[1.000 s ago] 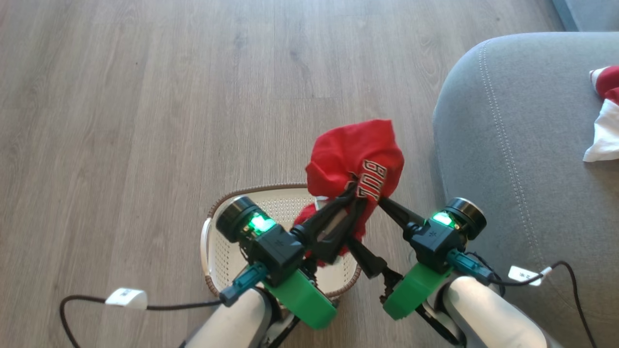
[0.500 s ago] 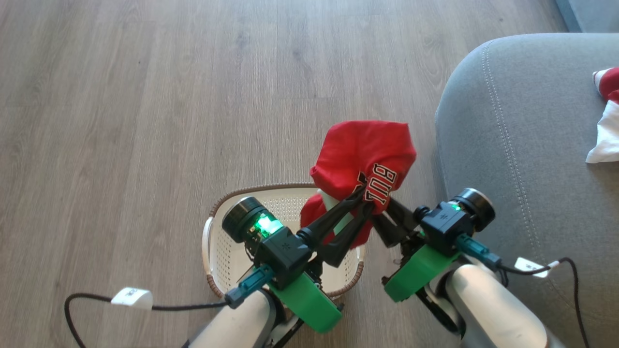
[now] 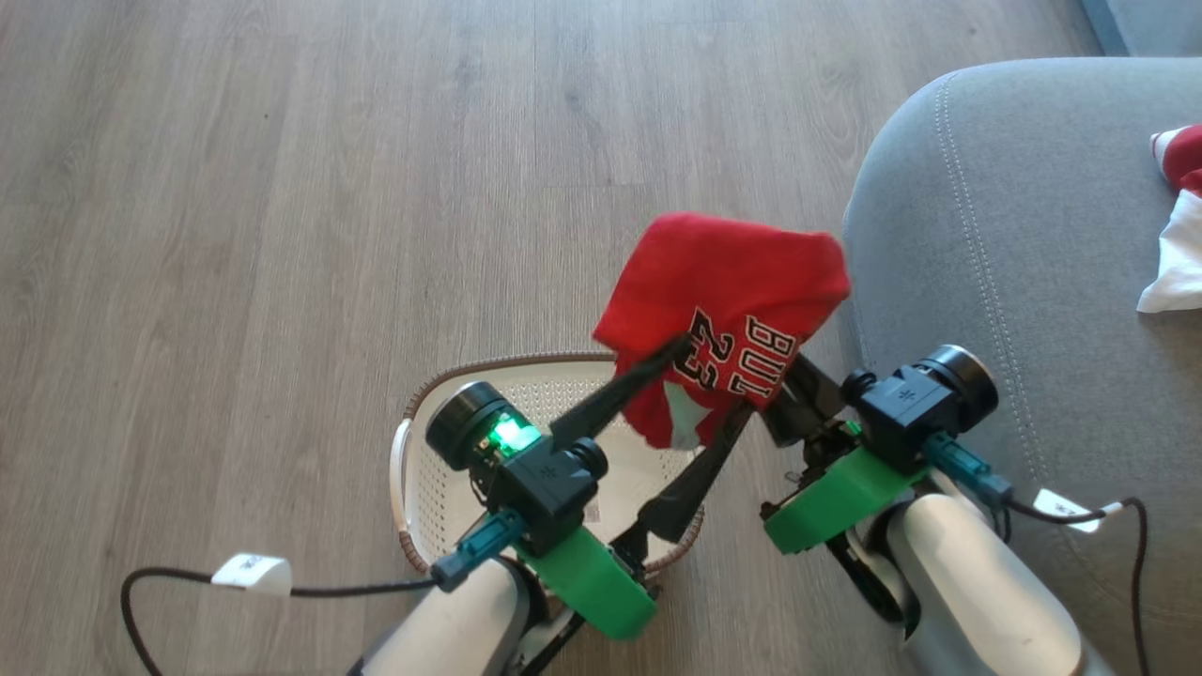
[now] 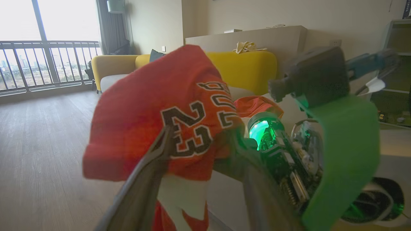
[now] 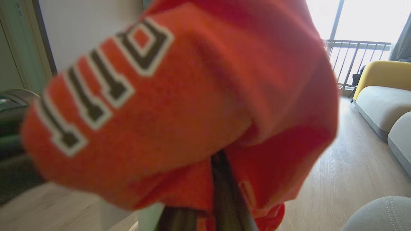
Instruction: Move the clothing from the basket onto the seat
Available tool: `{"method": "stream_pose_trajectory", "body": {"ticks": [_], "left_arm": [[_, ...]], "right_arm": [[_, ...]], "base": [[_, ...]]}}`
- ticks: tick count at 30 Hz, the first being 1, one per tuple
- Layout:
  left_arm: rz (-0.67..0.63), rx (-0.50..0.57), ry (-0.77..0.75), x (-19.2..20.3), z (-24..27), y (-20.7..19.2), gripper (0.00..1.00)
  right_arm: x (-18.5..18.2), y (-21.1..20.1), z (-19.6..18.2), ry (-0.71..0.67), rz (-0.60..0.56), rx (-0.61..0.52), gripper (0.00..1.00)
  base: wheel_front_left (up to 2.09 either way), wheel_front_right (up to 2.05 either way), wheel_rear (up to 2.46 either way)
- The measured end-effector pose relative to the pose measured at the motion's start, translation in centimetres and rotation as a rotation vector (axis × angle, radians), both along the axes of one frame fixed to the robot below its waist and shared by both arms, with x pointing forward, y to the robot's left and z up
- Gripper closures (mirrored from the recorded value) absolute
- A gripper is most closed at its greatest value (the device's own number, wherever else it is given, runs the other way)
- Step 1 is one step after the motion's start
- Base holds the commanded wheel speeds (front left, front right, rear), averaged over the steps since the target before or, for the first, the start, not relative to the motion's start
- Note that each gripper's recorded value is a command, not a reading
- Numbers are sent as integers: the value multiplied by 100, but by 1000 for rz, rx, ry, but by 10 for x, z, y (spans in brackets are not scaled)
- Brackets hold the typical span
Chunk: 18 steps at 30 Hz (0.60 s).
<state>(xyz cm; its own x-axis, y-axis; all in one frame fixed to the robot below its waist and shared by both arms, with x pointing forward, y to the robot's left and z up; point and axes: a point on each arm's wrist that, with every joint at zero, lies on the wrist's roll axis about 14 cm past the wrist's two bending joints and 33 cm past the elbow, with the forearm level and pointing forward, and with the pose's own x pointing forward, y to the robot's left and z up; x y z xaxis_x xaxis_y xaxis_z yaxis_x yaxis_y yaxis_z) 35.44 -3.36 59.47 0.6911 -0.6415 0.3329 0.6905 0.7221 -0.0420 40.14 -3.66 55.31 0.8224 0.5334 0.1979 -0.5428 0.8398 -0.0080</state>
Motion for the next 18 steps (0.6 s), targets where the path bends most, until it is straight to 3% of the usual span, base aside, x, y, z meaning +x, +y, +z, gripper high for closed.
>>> {"method": "stream_pose_trajectory", "body": {"ticks": [18], "left_arm": [[104,55,98,11,-36,26,0]], "right_arm": [[17,-45,27,-75,-141,20,100]], "base": [[0,0,0]]}}
